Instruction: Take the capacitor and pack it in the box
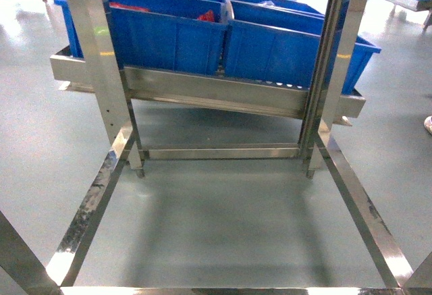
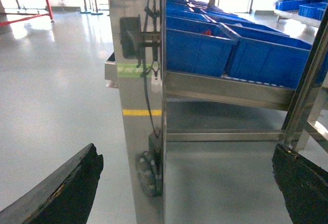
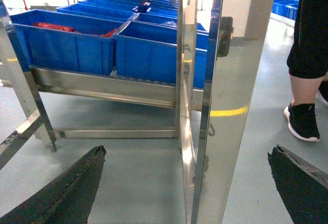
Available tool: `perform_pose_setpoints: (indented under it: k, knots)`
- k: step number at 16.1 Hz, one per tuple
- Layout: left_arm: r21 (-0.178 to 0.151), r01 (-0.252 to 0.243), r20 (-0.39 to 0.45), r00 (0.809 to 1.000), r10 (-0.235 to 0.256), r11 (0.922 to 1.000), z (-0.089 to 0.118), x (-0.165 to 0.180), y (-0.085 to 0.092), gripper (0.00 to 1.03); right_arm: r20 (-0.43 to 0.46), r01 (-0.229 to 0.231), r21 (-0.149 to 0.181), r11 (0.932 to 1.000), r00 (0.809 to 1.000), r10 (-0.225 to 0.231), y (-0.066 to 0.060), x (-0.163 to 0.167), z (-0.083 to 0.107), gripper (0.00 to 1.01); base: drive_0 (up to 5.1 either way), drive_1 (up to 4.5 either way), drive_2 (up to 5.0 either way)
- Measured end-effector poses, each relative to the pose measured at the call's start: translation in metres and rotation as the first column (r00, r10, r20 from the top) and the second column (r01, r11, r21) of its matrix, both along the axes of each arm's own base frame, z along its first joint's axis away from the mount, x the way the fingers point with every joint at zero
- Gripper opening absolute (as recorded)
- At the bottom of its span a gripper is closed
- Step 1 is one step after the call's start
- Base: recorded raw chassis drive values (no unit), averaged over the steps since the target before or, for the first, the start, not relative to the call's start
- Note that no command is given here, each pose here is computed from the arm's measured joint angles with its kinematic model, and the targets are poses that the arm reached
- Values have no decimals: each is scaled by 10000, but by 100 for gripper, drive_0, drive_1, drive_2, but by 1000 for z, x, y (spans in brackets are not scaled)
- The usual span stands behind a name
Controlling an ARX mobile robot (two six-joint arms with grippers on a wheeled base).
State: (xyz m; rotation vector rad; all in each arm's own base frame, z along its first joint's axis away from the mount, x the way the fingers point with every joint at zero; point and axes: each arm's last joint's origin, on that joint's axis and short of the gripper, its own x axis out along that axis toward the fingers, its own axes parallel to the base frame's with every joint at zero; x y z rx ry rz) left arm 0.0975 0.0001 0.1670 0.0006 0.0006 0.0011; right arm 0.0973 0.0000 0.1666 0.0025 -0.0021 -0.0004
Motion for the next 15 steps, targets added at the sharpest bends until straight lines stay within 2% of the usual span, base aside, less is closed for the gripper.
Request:
perform_pose_setpoints:
  k: [15]
  knots:
    - [8,0,0,10000,0,10000,0,0,0,98,-4,-19,0,10000,10000,19,0,0,0,98,0,0,0]
